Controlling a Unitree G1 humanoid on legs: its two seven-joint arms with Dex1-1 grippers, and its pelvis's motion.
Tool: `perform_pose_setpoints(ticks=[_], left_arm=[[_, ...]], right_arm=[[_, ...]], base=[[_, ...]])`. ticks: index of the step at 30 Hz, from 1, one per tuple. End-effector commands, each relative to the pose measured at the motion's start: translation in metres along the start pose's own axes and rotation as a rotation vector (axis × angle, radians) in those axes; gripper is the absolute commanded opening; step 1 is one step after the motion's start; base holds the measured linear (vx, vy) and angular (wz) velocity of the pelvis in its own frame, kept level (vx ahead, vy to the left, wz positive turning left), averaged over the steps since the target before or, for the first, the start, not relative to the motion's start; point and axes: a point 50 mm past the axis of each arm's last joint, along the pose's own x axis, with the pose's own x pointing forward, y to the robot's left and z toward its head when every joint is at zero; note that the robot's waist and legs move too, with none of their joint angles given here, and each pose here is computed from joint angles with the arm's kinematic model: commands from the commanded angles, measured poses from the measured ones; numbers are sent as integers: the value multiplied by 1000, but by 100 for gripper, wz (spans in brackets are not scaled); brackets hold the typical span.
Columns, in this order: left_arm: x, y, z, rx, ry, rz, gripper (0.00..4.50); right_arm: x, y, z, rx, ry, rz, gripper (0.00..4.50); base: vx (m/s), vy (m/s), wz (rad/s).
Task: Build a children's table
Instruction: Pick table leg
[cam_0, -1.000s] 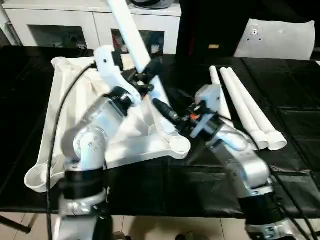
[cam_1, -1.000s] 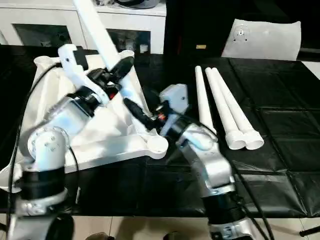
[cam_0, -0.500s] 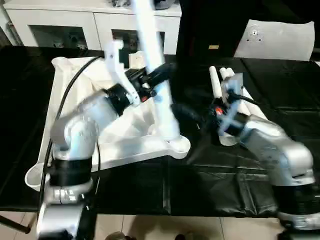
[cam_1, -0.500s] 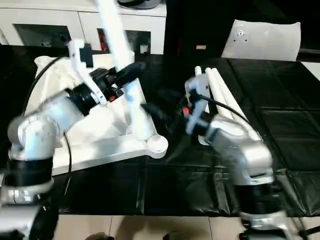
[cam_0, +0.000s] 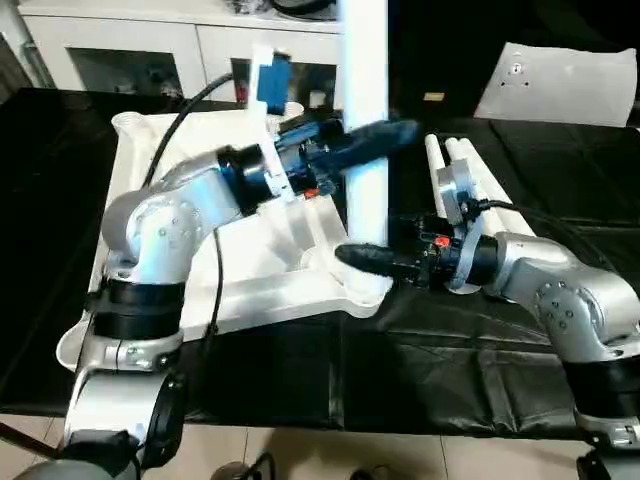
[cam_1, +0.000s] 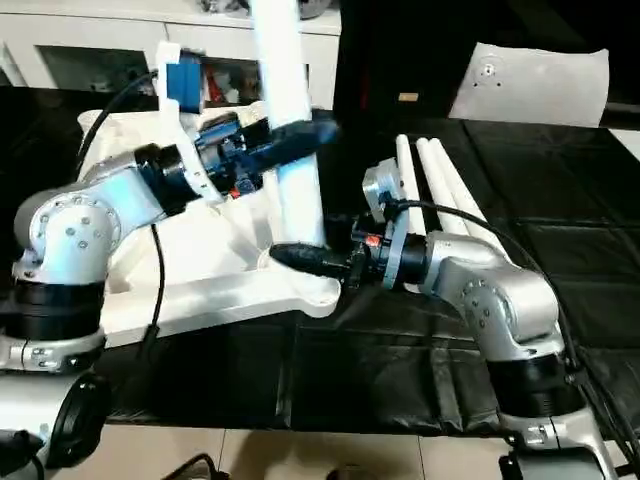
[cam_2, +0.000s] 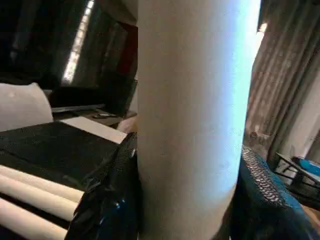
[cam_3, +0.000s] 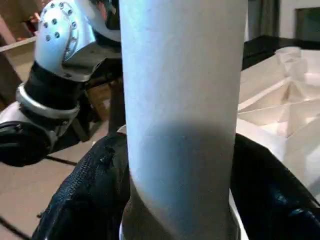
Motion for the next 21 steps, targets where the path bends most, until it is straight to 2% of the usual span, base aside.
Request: perform_pose_setpoints(ticks=[1, 7, 8, 21], left_arm=[[6, -6, 7, 28, 13, -53, 184], [5, -8, 4, 52, 58, -91, 184], [6, -8, 3, 49, 58, -92, 184], [4, -4, 5, 47, 56, -57, 184]], right_arm=[[1, 3, 8, -4, -6, 46, 271], [0, 6, 8, 25, 7, 106, 226], [1, 7, 7, 30, 10, 116, 206], [6, 9, 0, 45, 20, 118, 197]], base=[[0, 0, 0], [0, 0, 0], [0, 0, 0], [0, 0, 0]])
